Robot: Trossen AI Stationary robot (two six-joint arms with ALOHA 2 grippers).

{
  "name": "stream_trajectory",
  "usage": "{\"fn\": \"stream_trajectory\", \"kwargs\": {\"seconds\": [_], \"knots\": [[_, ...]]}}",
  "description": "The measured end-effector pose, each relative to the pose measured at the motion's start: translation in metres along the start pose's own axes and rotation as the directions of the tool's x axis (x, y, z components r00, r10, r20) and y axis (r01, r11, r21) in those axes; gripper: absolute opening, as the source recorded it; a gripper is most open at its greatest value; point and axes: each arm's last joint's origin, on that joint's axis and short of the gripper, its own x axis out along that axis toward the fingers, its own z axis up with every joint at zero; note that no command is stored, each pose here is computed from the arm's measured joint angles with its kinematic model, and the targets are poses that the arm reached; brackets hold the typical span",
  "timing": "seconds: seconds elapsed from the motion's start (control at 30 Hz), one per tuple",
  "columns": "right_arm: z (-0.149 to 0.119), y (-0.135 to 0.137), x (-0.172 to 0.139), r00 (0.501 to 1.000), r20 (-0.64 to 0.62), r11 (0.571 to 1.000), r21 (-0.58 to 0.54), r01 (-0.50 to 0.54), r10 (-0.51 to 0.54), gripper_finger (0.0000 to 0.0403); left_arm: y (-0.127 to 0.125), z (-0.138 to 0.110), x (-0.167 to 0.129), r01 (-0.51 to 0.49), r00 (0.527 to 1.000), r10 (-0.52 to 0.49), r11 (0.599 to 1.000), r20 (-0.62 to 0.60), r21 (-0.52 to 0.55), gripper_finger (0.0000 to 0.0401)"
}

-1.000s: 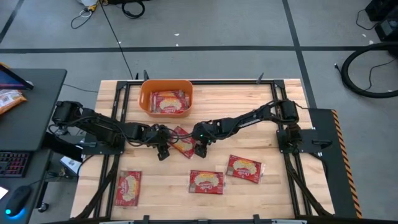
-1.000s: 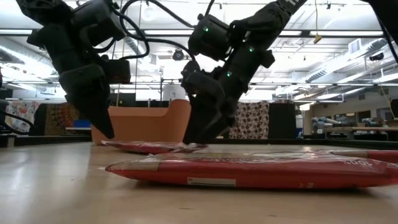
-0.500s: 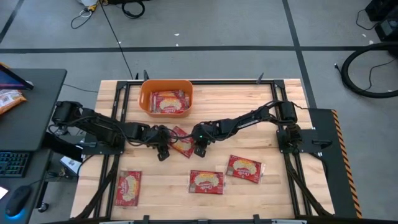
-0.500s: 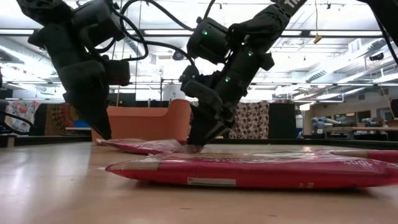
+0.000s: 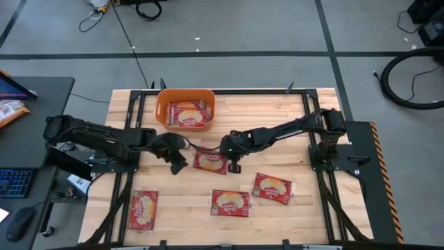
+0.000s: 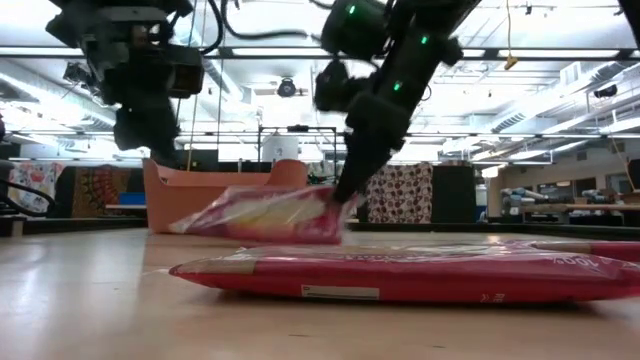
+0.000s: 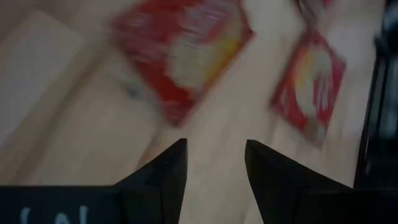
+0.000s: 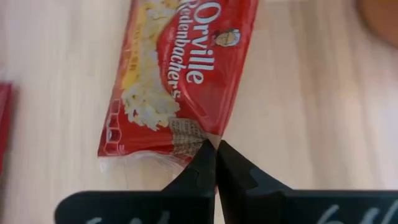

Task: Sort popcorn bags into baskets
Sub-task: Put the red popcorn bag into the orange bin

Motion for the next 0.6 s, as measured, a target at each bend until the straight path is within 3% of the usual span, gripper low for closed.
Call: {"fn": "stream_trajectory", "kwargs": {"seconds": [0.1,0.43,0.6], "knots": [[0.003,-0.001,-0.018,0.999,0.025,0.997,-0.059,0.041,-0.04,0.0007,0.004,0.005,-0.005,-0.005,0.999,0.009,0.996,0.043,-0.089,0.0173],[0.009,-0.005,-0.067,0.986,0.125,0.986,-0.114,0.125,-0.111,0.0007,0.006,0.025,-0.009,0.09,0.981,-0.066,0.987,0.181,-0.13,0.0254],[0.011,-0.008,-0.086,0.975,0.175,0.98,-0.118,0.159,-0.137,0.0007,0.008,0.03,-0.01,0.102,0.973,-0.07,0.985,0.22,-0.14,0.0271]]}}
